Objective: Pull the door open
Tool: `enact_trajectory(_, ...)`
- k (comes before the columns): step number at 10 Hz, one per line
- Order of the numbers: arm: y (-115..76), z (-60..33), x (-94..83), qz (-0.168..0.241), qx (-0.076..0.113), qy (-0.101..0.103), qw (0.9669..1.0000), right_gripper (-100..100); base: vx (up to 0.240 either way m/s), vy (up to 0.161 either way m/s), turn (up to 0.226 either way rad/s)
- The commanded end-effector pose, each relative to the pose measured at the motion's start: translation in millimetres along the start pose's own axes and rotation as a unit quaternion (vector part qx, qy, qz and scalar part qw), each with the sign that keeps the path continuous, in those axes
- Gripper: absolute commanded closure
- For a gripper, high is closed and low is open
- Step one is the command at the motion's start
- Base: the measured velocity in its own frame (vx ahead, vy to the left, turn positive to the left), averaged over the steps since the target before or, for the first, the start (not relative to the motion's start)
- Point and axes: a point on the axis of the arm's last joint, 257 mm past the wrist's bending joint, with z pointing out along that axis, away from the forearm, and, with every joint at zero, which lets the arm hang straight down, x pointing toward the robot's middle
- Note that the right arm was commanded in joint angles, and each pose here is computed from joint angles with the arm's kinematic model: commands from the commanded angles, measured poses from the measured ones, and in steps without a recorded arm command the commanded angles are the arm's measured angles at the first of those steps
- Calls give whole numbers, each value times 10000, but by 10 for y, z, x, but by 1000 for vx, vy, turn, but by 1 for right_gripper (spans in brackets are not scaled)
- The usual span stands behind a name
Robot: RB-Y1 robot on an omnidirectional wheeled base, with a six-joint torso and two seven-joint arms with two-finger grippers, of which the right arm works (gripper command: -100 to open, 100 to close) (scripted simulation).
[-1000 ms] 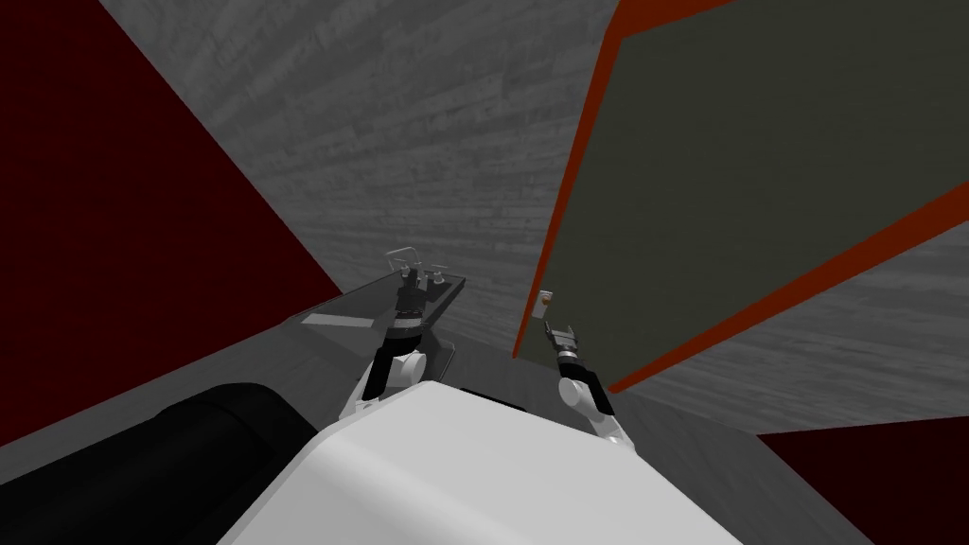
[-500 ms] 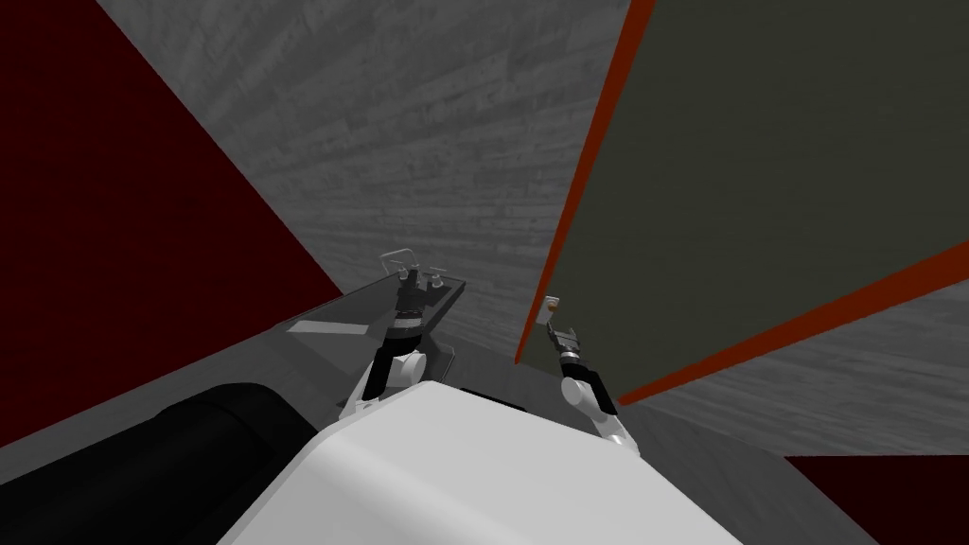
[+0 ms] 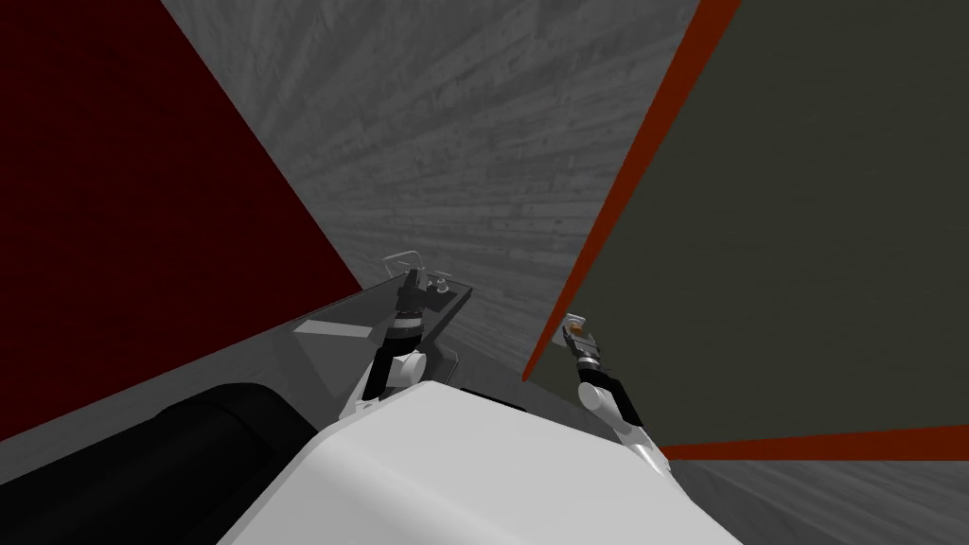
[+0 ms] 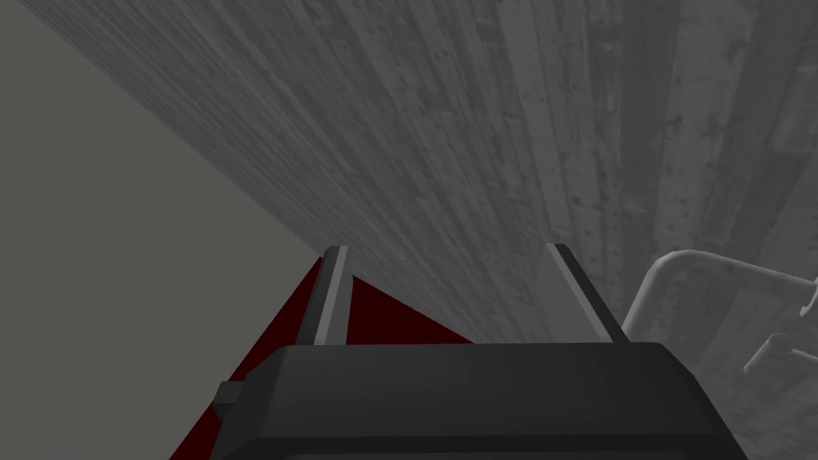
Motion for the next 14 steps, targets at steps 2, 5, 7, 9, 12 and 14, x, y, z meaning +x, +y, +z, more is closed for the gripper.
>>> enact_trajectory(2, 82, 9, -12, -2, -51, -3, 10000, -100, 91, 5, 46)
enact_trajectory(5, 82, 9, -12, -2, -51, -3, 10000, 100, -13, -6, -6)
enact_trajectory(7, 82, 9, -12, -2, -51, -3, 10000, 100, -6, 0, 2)
enact_trajectory(9, 114, -33, -28, -2, -27, -18, 10000, 100, -52, -11, 84)
enact_trajectory(12, 142, -89, -21, 16, 25, -3, 10000, 100, -174, -65, 141)
enact_trajectory(14, 164, -144, -17, 36, 76, 6, 10000, 100, -199, -78, 200)
